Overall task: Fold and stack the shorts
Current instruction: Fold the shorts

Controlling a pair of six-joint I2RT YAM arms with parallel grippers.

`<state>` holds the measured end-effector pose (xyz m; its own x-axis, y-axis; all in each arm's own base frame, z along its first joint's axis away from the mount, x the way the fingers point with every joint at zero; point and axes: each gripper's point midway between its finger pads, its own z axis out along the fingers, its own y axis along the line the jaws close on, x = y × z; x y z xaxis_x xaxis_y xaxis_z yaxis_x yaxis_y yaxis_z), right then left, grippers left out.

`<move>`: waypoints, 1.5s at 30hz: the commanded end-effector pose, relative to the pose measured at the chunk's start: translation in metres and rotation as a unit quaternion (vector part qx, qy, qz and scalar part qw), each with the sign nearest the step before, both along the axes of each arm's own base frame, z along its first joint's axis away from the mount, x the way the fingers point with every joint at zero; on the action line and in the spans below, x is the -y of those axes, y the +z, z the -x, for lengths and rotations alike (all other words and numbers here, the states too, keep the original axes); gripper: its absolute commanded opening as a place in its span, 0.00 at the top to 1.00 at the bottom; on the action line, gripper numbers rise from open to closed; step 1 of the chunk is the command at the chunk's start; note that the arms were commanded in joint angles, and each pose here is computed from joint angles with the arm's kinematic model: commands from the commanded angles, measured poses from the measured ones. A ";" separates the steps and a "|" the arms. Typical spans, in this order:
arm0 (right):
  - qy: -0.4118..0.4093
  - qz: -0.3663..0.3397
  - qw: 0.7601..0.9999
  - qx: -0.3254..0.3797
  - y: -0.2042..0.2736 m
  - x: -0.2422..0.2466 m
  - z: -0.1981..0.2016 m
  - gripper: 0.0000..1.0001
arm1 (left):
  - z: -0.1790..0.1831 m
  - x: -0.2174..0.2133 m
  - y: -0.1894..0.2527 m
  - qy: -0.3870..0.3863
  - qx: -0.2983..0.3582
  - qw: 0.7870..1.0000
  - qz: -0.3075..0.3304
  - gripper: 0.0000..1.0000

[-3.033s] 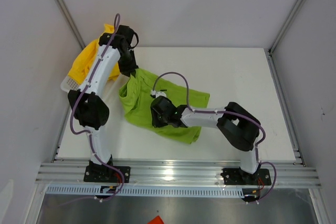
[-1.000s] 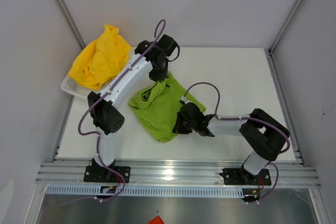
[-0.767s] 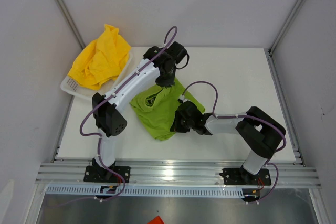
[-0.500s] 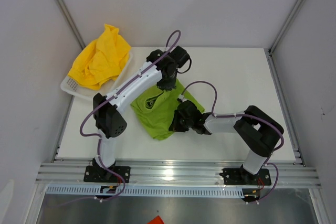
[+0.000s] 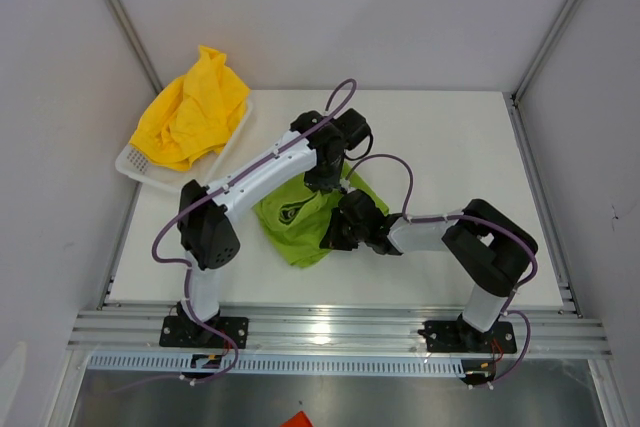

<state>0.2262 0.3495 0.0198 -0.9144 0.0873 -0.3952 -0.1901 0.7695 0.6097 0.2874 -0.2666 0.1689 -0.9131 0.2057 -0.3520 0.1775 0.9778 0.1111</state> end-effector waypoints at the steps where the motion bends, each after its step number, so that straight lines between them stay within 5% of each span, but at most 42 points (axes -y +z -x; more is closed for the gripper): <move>1: -0.015 0.072 0.997 -0.025 -0.038 0.028 0.007 0.99 | 0.011 0.006 0.018 0.005 0.000 0.999 0.040 0.98; 16: -0.052 0.055 0.996 0.046 0.007 0.032 0.034 0.97 | -0.003 0.029 0.007 0.001 -0.008 0.998 0.058 0.99; 22: -0.067 0.052 0.992 0.089 0.026 0.033 0.029 0.67 | -0.001 0.031 -0.002 -0.002 -0.018 0.998 0.055 1.00; 29: -0.074 0.041 0.991 0.108 0.040 0.032 0.026 0.61 | 0.003 0.035 -0.007 -0.009 -0.027 0.997 0.068 1.00; 38: -0.158 0.075 0.974 0.144 0.066 0.105 0.021 0.61 | 0.013 0.042 -0.013 -0.025 -0.038 0.995 0.093 1.00; 45: -0.198 0.093 0.966 0.134 0.062 0.153 0.018 0.61 | 0.028 0.077 -0.018 -0.070 -0.074 0.981 0.167 0.80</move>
